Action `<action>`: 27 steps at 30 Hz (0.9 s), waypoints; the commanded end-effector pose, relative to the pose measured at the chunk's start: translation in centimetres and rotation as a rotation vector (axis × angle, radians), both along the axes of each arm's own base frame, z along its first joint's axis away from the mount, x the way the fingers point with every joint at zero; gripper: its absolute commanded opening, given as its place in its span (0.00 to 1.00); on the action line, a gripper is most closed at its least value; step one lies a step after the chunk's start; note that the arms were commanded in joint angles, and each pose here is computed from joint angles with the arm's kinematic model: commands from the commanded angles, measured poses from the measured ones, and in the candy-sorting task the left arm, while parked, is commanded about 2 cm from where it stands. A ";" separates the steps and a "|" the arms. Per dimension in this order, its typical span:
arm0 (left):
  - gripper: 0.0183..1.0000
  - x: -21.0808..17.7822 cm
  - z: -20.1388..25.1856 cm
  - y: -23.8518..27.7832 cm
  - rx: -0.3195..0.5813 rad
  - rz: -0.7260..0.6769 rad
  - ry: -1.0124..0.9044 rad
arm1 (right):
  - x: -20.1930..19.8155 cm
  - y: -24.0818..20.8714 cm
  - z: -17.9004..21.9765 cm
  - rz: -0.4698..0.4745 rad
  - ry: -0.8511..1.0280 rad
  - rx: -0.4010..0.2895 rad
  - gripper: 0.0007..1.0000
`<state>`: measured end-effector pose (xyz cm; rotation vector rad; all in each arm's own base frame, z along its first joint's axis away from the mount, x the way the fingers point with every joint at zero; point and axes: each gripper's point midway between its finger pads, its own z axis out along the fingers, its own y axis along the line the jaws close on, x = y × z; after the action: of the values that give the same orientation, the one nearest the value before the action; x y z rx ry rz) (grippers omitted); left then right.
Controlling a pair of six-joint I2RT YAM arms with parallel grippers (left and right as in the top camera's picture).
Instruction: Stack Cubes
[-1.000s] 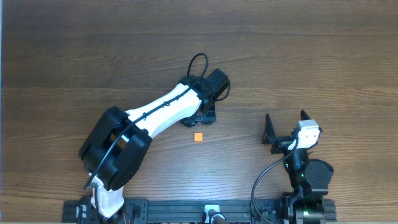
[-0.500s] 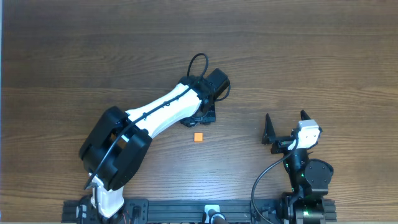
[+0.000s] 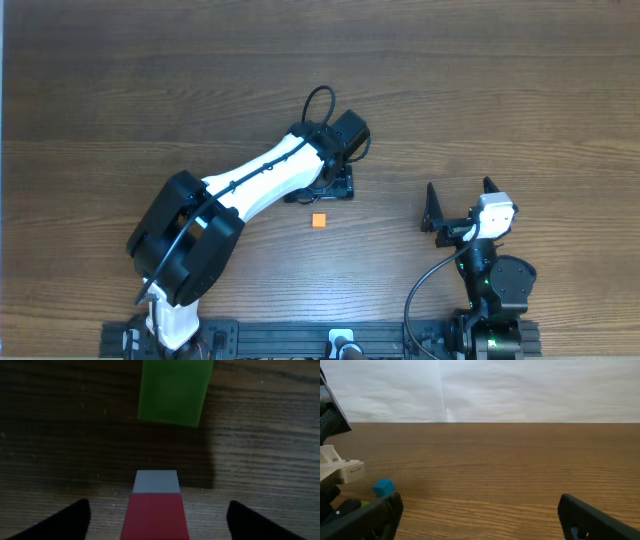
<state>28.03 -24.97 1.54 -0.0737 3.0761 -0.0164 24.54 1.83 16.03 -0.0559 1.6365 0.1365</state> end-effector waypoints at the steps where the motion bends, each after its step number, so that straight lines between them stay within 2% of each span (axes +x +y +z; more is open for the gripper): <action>1: 0.93 -0.7 0.3 -0.4 -0.020 -0.011 0.021 | 0.0 0.0 -0.2 0.000 0.003 -0.008 0.99; 9: 0.95 -2.9 3.5 -1.5 -0.065 -0.031 -0.014 | 0.0 0.0 -0.2 0.000 0.003 -0.008 0.99; 17: 0.92 -6.5 2.3 -0.4 -0.058 -0.009 0.033 | 0.0 0.0 -0.2 0.000 0.003 -0.008 0.99; 22: 0.89 -6.7 2.1 -0.8 -0.058 -0.018 0.019 | 0.0 0.0 -0.2 0.000 0.003 -0.008 0.99; 27: 0.82 -6.6 1.5 -0.8 -0.049 -0.017 0.024 | 0.0 0.0 -0.2 0.000 0.003 -0.008 0.99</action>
<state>21.36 -25.87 3.08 -0.0248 3.1041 -0.0954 24.54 1.83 16.03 -0.0562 1.6365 0.1362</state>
